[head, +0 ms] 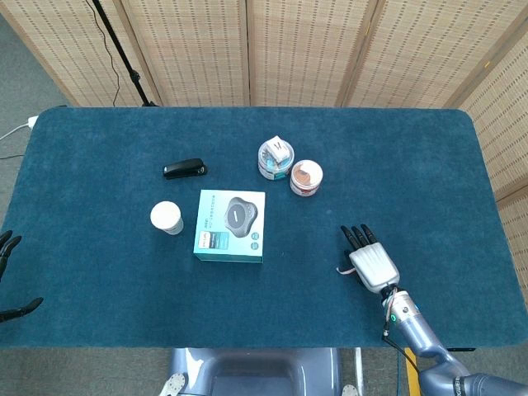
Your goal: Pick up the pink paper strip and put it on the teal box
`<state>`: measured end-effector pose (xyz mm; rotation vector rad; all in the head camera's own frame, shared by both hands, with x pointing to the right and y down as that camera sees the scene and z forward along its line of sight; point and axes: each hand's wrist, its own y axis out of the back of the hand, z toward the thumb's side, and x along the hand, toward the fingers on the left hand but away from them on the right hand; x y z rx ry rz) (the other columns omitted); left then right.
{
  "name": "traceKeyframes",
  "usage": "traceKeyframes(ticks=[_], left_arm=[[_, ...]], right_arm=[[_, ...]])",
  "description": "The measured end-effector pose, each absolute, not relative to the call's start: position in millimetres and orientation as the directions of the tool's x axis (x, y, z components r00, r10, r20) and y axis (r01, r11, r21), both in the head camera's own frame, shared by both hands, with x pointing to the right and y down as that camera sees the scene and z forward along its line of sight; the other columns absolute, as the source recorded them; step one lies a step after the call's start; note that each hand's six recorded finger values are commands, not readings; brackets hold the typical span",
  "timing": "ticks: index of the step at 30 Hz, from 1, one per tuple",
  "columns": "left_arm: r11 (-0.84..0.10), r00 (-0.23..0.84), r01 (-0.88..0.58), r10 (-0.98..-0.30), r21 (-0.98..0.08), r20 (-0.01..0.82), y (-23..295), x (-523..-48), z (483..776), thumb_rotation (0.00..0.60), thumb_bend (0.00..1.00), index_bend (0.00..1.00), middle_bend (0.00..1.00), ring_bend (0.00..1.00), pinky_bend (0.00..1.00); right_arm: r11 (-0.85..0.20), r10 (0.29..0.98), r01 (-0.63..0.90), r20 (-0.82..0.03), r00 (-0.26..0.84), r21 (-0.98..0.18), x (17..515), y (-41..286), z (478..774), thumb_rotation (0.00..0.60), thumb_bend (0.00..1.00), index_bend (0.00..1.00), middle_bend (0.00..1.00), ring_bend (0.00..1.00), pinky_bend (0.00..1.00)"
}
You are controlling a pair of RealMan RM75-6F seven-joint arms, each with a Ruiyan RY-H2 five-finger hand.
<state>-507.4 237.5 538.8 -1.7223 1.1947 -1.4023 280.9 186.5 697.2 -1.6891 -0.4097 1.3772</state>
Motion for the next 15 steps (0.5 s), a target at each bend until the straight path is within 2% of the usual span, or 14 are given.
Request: traceKeyframes(ticks=[15], left_arm=[[-0.414, 0.034, -0.264, -0.907, -0.871, 0.42, 237.9, -506.3, 540.2, 0.6, 0.0, 0.0, 0.0, 0.0, 0.0]], right_arm=[[-0.556, 0.72, -0.263, -0.615, 0.321, -0.788, 284.2, 185.0, 699.7, 0.6, 0.45, 0.53, 0.0, 0.0, 0.0]])
